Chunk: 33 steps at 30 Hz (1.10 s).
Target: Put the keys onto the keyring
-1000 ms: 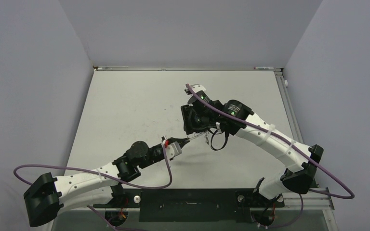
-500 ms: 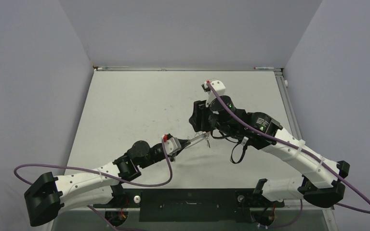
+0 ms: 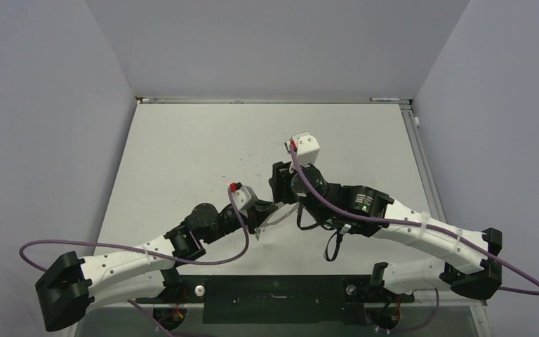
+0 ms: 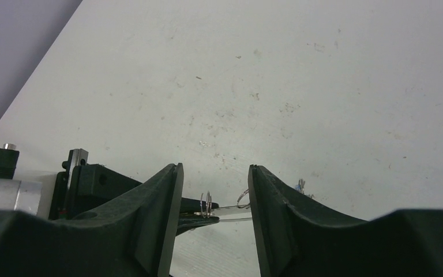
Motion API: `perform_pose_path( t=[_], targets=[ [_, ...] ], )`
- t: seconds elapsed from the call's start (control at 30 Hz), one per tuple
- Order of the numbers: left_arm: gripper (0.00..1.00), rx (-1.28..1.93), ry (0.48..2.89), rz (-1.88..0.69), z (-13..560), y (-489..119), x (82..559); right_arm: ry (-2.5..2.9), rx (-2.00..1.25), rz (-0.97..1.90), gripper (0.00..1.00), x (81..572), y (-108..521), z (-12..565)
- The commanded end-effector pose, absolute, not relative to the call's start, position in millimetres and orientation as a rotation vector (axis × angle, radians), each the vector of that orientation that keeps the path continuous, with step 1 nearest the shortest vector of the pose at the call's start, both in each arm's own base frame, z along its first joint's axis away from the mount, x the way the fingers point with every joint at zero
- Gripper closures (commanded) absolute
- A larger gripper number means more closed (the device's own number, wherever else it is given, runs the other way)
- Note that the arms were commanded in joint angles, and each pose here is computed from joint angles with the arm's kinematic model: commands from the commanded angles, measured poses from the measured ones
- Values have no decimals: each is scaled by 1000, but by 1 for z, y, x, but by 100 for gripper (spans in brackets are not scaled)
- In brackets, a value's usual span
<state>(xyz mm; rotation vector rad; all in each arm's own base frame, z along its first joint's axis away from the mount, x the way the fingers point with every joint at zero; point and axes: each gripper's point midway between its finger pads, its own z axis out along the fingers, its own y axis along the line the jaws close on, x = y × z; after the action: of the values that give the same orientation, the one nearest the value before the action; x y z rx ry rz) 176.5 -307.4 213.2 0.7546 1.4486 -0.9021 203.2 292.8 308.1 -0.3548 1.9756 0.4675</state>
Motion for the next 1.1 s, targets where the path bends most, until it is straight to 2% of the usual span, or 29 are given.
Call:
perform_pose_path(
  t=[0.0, 0.2, 0.73, 0.8, 0.83, 0.97, 1.07],
  targets=[
    [100, 591, 1358, -1019, 269, -307, 181, 1889, -274, 504, 52, 207, 282, 332],
    [100, 562, 1406, -1121, 264, -308, 179, 1891, -279, 515, 36, 203, 277, 329],
    [100, 590, 1360, -1153, 251, -301, 167, 2011, -307, 501, 31, 180, 284, 293],
    [100, 583, 1361, -1154, 250, -300, 167, 2023, -334, 516, 18, 174, 289, 287],
    [100, 579, 1364, -1154, 249, -300, 168, 2028, -338, 513, 17, 173, 289, 284],
    [100, 571, 1371, -1162, 249, -300, 168, 2040, -388, 547, 24, 162, 300, 273],
    [100, 570, 1369, -1176, 250, -302, 167, 2047, -408, 545, 34, 156, 308, 266]
  ],
)
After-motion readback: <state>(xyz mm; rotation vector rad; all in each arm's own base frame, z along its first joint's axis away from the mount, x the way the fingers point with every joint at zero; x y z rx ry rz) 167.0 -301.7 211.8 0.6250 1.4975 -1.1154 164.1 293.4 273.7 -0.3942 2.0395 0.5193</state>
